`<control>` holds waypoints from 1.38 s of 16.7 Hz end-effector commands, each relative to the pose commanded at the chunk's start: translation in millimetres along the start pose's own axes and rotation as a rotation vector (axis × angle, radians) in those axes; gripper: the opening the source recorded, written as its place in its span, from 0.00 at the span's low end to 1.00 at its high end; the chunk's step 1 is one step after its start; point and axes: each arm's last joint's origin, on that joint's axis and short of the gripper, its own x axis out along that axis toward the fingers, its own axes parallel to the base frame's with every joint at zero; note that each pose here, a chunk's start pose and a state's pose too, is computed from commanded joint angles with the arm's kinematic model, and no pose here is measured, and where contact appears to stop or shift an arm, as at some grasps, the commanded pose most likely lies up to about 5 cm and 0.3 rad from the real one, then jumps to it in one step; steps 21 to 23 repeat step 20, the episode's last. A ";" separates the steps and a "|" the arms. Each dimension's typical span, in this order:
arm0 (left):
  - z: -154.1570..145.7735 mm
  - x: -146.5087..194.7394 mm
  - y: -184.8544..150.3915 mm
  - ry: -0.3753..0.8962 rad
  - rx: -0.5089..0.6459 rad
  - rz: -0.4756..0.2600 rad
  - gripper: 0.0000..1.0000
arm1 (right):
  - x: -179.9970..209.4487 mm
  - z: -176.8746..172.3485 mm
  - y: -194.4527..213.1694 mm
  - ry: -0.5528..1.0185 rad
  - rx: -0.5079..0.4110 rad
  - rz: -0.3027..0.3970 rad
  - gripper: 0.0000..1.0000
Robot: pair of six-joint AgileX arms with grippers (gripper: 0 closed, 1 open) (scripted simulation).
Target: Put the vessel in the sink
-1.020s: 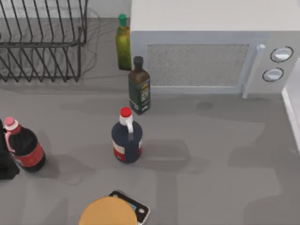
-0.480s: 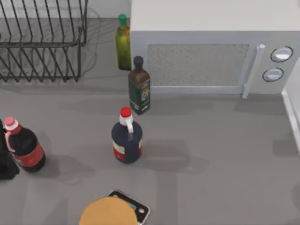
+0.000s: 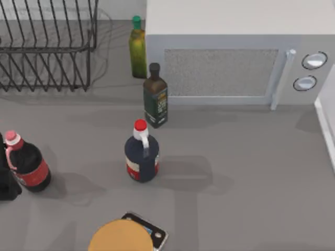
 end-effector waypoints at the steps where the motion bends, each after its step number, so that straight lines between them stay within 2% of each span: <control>1: 0.0 0.0 0.0 0.000 0.000 0.000 1.00 | 0.0 0.0 0.0 0.000 0.000 0.000 0.00; 14: 0.0 0.0 0.0 0.000 0.000 0.000 1.00 | 0.0 0.0 0.0 0.000 0.000 0.000 0.98; 23: 0.0 0.0 0.0 0.000 0.000 0.000 1.00 | 0.0 0.0 0.0 0.000 0.000 0.000 1.00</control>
